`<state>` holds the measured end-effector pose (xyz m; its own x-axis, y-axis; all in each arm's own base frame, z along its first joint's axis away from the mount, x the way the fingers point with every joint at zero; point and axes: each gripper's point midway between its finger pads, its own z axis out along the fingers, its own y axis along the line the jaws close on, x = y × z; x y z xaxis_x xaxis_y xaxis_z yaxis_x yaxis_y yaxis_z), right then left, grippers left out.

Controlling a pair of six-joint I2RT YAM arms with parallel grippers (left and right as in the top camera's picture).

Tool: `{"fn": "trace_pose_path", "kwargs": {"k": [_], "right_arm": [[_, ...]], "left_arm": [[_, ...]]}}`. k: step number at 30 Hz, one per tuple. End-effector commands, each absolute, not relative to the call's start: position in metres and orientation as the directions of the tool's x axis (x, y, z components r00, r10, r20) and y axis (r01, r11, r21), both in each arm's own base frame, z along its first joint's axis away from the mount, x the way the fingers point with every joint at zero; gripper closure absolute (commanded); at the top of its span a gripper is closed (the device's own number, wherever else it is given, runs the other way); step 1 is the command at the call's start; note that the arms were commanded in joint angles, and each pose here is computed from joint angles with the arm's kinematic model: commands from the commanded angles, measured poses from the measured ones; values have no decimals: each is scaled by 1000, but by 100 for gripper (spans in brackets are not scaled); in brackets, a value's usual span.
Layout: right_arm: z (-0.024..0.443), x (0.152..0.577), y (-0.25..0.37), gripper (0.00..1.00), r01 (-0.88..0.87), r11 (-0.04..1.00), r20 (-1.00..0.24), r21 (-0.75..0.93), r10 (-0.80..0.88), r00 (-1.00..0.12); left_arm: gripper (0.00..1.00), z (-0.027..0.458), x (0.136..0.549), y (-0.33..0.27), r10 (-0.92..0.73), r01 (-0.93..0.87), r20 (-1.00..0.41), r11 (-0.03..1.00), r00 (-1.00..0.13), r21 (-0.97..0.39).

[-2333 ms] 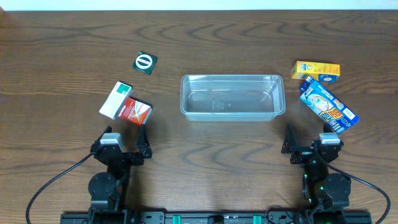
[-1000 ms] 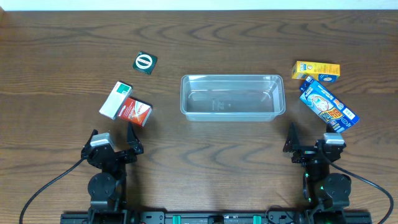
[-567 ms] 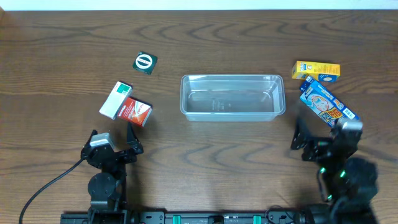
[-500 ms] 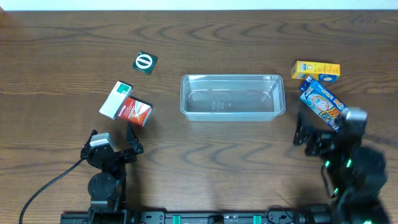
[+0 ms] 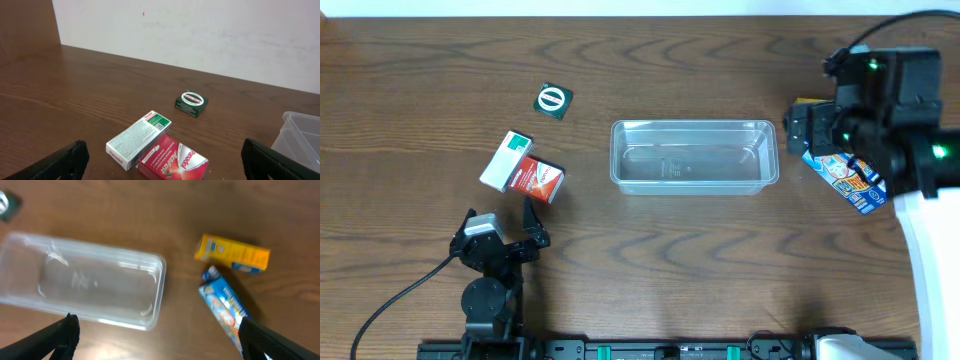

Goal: Pack container
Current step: 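Move the right gripper over the blue fever-sheet box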

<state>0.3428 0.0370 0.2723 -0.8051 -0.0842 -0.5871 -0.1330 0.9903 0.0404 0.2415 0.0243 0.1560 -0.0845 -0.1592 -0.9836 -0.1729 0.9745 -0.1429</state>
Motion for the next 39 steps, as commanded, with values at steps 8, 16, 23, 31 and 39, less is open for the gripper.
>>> {"fn": "trace_pose_path", "kwargs": {"k": [8,16,23,31,39], "right_arm": [[249,325,-30,1,-18,1000,-460,9,-12,-888],[241,312,-89,1,94,995,-430,-16,78,-899],[208,327,-101,1,63,996,-365,64,82,-927],[156,353,-97,1,-143,983,-301,115,-103,-948],[120,366,-99,1,-225,964,-265,143,-181,-947]], "left_arm": [[2,138,240,30,-145,-206,-980,972,-134,-115],[2,138,240,30,-145,-206,-980,972,-134,-115],[2,138,240,30,-145,-206,-980,972,-134,-115],[2,138,240,30,-145,-206,-980,972,-134,-115],[2,138,240,30,-145,-206,-980,972,-134,-115]]}}
